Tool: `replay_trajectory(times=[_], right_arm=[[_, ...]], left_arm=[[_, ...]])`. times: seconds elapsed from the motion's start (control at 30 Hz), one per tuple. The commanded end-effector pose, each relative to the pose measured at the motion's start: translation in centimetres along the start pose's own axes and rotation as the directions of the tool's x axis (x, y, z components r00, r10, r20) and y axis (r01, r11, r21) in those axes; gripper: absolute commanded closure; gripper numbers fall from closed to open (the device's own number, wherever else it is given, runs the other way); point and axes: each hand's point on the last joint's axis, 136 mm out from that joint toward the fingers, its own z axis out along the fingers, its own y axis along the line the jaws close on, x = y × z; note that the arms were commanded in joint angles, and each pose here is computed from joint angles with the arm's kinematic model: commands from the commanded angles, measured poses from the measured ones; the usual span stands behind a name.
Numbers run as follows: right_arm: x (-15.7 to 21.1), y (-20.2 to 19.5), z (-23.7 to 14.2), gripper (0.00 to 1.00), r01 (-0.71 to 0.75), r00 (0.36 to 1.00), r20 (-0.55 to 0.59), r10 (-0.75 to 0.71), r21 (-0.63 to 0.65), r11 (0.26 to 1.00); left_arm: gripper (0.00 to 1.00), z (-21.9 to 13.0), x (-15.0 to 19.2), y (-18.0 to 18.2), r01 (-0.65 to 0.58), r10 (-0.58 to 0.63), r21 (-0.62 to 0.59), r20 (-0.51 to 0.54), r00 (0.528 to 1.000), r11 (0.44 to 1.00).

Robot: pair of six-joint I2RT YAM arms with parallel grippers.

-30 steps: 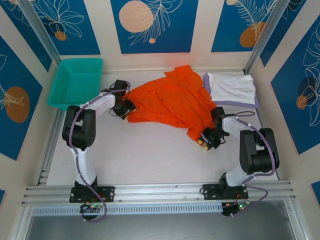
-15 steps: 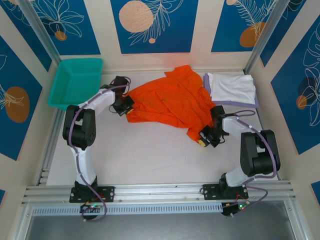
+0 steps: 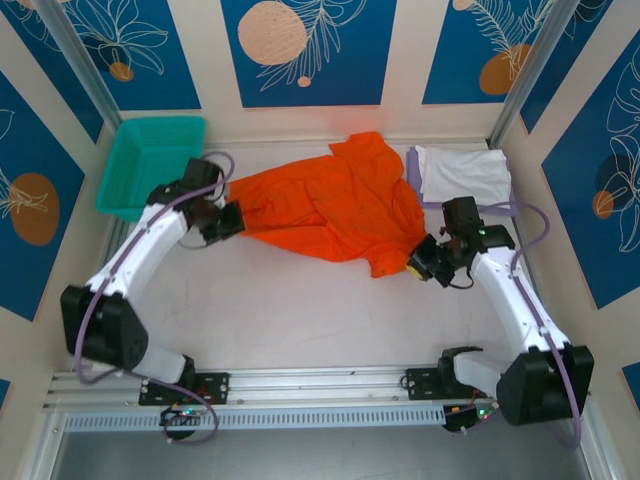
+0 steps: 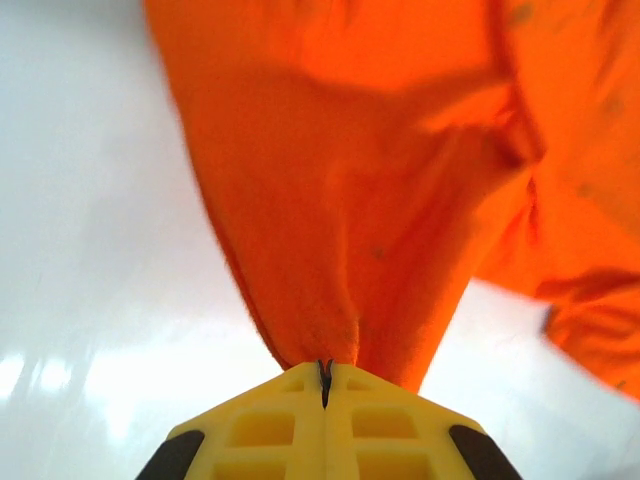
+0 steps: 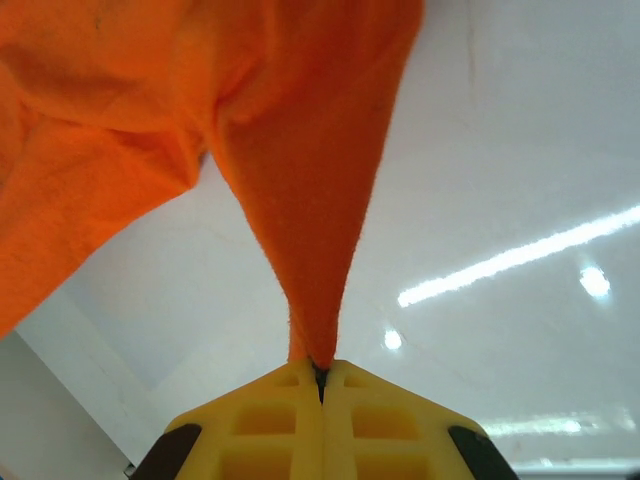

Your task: Fold and stack the t-shirts

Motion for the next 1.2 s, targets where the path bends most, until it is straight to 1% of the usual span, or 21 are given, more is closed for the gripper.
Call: replay_trajectory(times=[0.0,0.07,0.13,0.17,0.2,0.23,0.27,0.3,0.33,0.4,0.43,0.47,0.5,0.57,0.67,0.7,0.73,0.77,0.87,1.0,1.17], right_arm=[[3.4,-3.9,-1.3,1.0,-0.039,0.996,-0.08,0.049,0.123,0.992],[3.6,-5.2,-1.8,1.0,-0.047,0.997,-0.053,0.056,0.157,0.987],[3.7,-6.4,-2.2,1.0,-0.063,0.997,-0.031,0.07,0.179,0.982],[3.7,-6.8,-2.2,1.0,-0.074,0.996,-0.027,0.081,0.187,0.98],[3.8,-7.0,-2.0,1.0,-0.081,0.995,-0.035,0.089,0.187,0.979],[3.9,-7.1,-1.7,1.0,-0.079,0.995,-0.046,0.089,0.183,0.98],[4.0,-7.1,-1.4,1.0,-0.08,0.994,-0.055,0.092,0.18,0.98],[3.9,-7.4,-1.3,0.99,-0.086,0.994,-0.051,0.097,0.195,0.977],[3.7,-7.7,-1.3,0.93,-0.087,0.994,-0.042,0.098,0.204,0.975],[3.3,-7.6,-1.5,0.82,-0.092,0.995,-0.028,0.1,0.199,0.976],[3.2,-7.6,-1.7,0.73,-0.096,0.995,-0.02,0.102,0.2,0.975],[3.1,-7.6,-2.1,0.61,-0.105,0.994,-0.006,0.108,0.203,0.974],[2.8,-7.6,-2.5,0.59,-0.11,0.994,0.02,0.108,0.206,0.972],[1.8,-7.2,-3.3,0.57,-0.115,0.991,0.093,0.098,0.188,0.975],[-0.5,-4.7,-3.8,0.58,-0.083,0.976,0.206,0.069,0.063,0.995],[-1.4,-3.4,-3.4,0.62,-0.062,0.974,0.221,0.057,0.016,0.998],[-2.2,-2.3,-3.0,0.65,-0.049,0.974,0.222,0.051,-0.011,0.999],[-2.9,-1.3,-2.3,0.67,-0.045,0.977,0.21,0.048,-0.018,0.999],[-5.1,1.4,0.0,0.73,-0.017,0.987,0.158,0.01,0.04,0.999],[-9.2,4.8,3.3,0.79,0.031,0.991,0.127,-0.045,0.111,0.993],[-13.8,6.4,8.2,0.82,-0.019,0.998,0.069,0.005,0.203,0.979]], left_arm=[[0.98,-0.7,5.7,4.4,0.032,-0.043,-0.111,-0.098,0.994,0.993],[0.95,-1.8,6.9,6.9,0.066,-0.078,-0.2,-0.05,0.996,0.978],[0.99,-2.7,7.5,8.9,0.108,-0.111,-0.267,0.005,0.994,0.957],[0.93,-3.0,7.6,9.7,0.128,-0.125,-0.293,0.031,0.992,0.947],[0.84,-3.3,7.7,10.3,0.147,-0.138,-0.319,0.052,0.989,0.936],[0.76,-3.4,7.8,10.8,0.16,-0.147,-0.335,0.064,0.987,0.929],[0.75,-3.5,7.8,11.4,0.175,-0.156,-0.356,0.08,0.984,0.918],[0.71,-3.8,7.8,12.1,0.196,-0.17,-0.389,0.1,0.98,0.9],[0.61,-4.0,7.5,12.5,0.212,-0.177,-0.411,0.121,0.977,0.887],[0.62,-3.9,6.3,11.9,0.219,-0.178,-0.371,0.142,0.974,0.902],[0.62,-3.7,5.6,11.2,0.217,-0.176,-0.342,0.148,0.973,0.914],[0.6,-3.6,4.8,10.4,0.215,-0.174,-0.317,0.151,0.973,0.924],[0.56,-3.3,4.0,9.6,0.204,-0.167,-0.294,0.147,0.975,0.934],[0.52,-2.7,2.4,8.0,0.169,-0.138,-0.247,0.136,0.981,0.954],[0.48,-0.7,0.4,6.0,0.123,-0.105,-0.193,0.101,0.989,0.974],[0.48,0.4,-0.2,5.5,0.103,-0.09,-0.192,0.076,0.993,0.976],[0.48,1.3,-0.7,5.1,0.079,-0.069,-0.197,0.056,0.996,0.977],[0.48,2.4,-1.4,4.5,0.049,-0.045,-0.21,0.028,0.999,0.977],[0.49,5.6,-3.3,3.4,-0.016,0.004,-0.256,-0.046,0.999,0.967],[0.49,9.5,-6.2,1.8,-0.075,0.056,-0.275,-0.077,0.996,0.959],[0.5,13.7,-9.0,2.4,-0.118,0.08,-0.354,-0.121,0.989,0.928]])
